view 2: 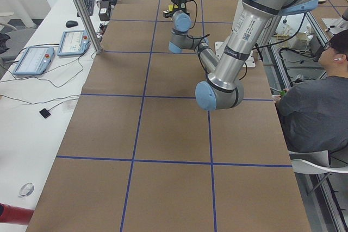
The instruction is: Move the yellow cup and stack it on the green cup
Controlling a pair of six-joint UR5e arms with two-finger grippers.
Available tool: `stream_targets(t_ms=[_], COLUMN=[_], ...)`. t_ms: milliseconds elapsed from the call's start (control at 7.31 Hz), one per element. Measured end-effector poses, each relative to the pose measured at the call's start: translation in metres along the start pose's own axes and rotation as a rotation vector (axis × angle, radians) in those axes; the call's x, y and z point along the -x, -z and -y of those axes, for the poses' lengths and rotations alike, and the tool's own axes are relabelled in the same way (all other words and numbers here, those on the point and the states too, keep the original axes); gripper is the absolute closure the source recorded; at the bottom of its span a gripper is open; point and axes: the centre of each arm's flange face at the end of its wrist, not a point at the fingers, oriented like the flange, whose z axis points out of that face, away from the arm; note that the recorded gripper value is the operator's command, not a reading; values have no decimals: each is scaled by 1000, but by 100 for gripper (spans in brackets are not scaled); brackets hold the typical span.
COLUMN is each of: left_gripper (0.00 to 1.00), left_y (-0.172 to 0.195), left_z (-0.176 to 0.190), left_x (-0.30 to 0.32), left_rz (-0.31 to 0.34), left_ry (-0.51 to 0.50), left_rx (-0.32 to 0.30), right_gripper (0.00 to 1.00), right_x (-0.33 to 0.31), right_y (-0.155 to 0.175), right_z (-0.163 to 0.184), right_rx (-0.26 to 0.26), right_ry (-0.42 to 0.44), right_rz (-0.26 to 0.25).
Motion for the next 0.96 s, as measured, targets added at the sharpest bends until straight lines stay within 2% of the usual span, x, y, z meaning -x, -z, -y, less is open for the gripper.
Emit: stream_targets(t_ms=[410, 684, 957], left_gripper=[0, 0, 0], left_y=[2, 2, 2], left_z=[-4, -5, -11], left_x=[2, 5, 14], left_rz=[14, 34, 95], left_ry=[0, 2, 6], left_rx=[7, 9, 19], right_gripper=[100, 100, 100], right_x=[-9, -27, -60], right_y=[4, 19, 33], right_z=[6, 24, 45], right_rx=[-10, -50, -92], right_ry=[-20, -70, -101], right_rz=[-17, -58, -101])
